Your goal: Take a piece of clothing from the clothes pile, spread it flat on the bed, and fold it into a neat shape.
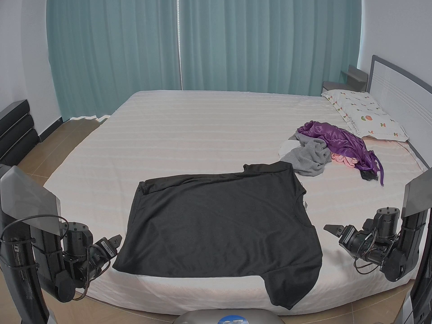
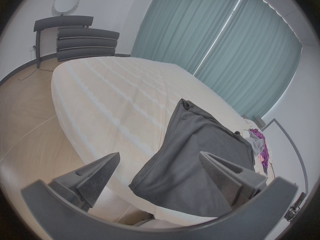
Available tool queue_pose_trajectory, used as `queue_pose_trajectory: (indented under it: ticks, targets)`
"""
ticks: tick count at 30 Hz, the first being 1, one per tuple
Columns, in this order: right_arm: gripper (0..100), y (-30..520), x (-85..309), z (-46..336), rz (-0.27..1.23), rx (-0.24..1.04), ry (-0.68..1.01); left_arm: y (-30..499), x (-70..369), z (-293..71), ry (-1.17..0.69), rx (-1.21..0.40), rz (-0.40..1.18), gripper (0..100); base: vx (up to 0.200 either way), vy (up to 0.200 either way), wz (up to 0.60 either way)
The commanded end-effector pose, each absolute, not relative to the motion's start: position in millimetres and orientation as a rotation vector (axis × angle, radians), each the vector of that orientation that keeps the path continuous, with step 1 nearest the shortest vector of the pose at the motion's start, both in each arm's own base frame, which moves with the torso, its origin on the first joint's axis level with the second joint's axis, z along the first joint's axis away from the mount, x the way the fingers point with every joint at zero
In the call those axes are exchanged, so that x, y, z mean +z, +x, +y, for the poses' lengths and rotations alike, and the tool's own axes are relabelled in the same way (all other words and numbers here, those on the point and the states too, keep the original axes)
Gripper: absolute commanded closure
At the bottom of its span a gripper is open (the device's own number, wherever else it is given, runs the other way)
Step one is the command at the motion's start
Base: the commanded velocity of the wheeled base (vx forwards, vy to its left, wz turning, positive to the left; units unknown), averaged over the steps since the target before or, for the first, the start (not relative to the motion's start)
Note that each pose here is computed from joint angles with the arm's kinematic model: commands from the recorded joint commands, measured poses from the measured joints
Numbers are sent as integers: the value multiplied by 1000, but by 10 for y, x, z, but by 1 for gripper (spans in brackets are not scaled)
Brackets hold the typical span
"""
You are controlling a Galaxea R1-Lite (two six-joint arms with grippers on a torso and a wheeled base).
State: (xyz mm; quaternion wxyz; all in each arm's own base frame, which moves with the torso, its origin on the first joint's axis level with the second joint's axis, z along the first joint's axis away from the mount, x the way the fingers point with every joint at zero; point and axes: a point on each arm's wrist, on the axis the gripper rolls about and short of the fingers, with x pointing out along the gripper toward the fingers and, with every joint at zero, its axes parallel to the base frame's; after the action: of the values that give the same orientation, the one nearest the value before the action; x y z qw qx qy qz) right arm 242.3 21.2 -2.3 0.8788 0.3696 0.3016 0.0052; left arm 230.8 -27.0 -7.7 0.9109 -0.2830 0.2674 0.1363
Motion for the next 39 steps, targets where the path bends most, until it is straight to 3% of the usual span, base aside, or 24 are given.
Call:
queue_pose_trajectory:
  ticks: [1, 7, 19, 31, 39]
  targets:
    - [0, 2425, 25, 214, 610, 20, 772, 2320, 14, -264, -598, 270, 510, 0, 0, 0, 0]
    - [0, 2424, 19, 214, 613, 18, 775, 2329, 11, -241, -604, 279, 508, 0, 0, 0, 0]
    - [0, 2429, 0, 215, 620, 15, 781, 2370, 2, -209, -633, 296, 494, 0, 0, 200, 0]
    - [0, 2436, -31, 223, 630, 14, 781, 2415, -55, -210, -633, 304, 500, 0, 0, 0, 0]
    - [0, 2438, -37, 238, 633, 19, 779, 2421, -95, -241, -642, 299, 516, 0, 200, 0, 0]
